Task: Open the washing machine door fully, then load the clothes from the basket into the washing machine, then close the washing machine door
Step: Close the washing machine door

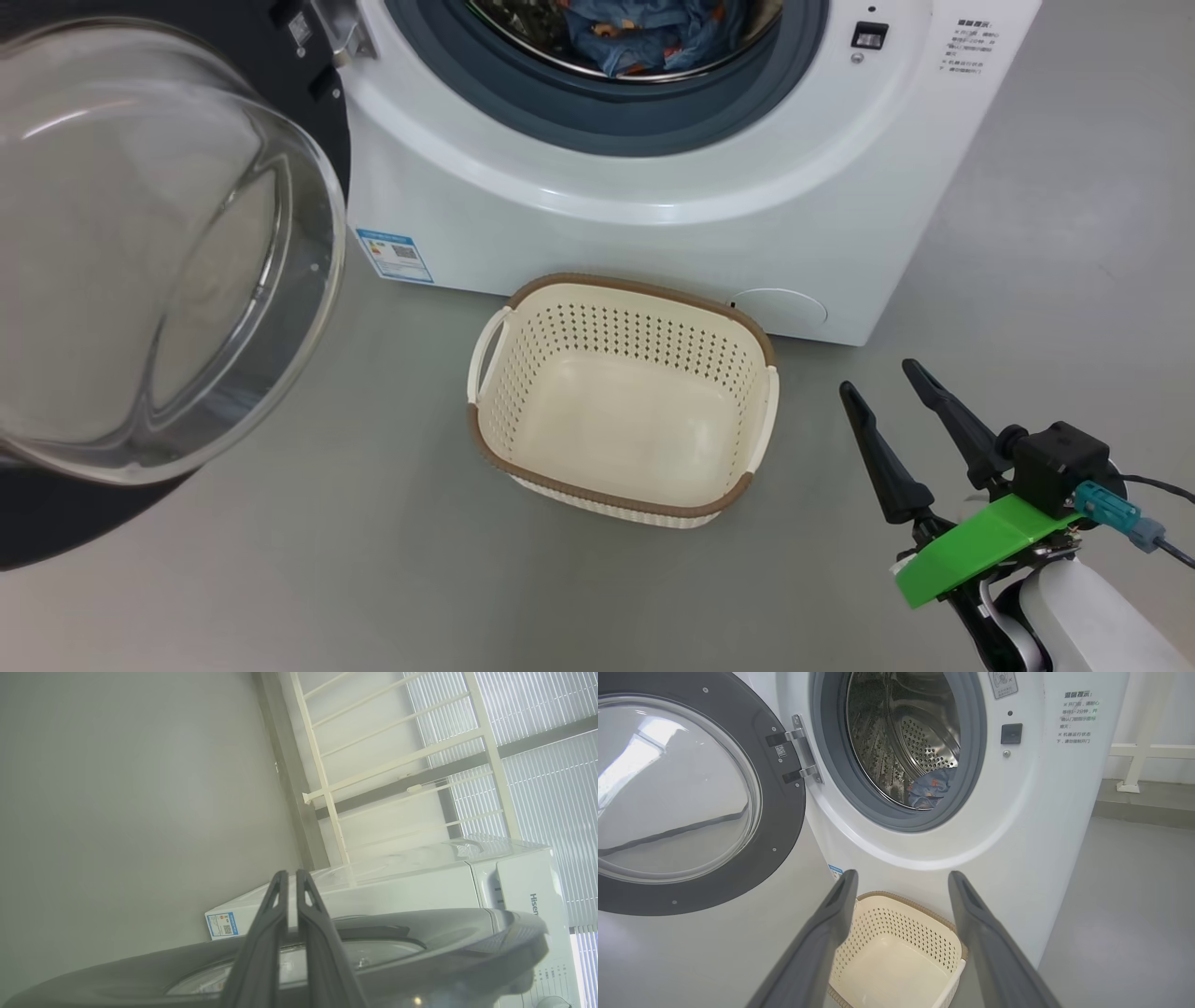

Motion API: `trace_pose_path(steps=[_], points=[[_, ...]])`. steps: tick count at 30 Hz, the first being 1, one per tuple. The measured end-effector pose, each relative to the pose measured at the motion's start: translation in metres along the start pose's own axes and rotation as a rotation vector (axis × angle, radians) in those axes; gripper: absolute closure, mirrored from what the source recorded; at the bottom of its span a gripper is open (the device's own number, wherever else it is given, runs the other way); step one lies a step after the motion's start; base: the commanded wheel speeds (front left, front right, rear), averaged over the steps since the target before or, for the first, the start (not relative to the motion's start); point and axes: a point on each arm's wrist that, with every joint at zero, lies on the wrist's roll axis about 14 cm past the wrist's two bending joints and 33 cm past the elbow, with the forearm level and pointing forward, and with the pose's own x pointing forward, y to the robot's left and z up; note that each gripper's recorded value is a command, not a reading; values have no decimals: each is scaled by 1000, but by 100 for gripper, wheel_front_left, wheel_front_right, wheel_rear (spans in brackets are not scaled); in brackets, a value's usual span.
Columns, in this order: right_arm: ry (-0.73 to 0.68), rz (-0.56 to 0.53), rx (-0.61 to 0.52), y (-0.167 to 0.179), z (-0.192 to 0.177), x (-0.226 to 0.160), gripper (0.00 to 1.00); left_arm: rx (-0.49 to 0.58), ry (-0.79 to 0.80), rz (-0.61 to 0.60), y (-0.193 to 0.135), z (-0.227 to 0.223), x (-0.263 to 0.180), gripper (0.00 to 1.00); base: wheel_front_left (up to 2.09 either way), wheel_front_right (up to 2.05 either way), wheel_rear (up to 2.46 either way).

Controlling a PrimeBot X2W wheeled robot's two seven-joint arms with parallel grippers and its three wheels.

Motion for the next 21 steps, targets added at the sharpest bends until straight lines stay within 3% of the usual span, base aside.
trace_pose_path(steps=[12,21], points=[[-27,9,-12,8,13,-1,0,50,251,-56,-1,-39,-23,100,0,0,0],[-58,21,-15,18,26,-2,0,101,469,-173,-17,-87,-46,100,0,0,0]])
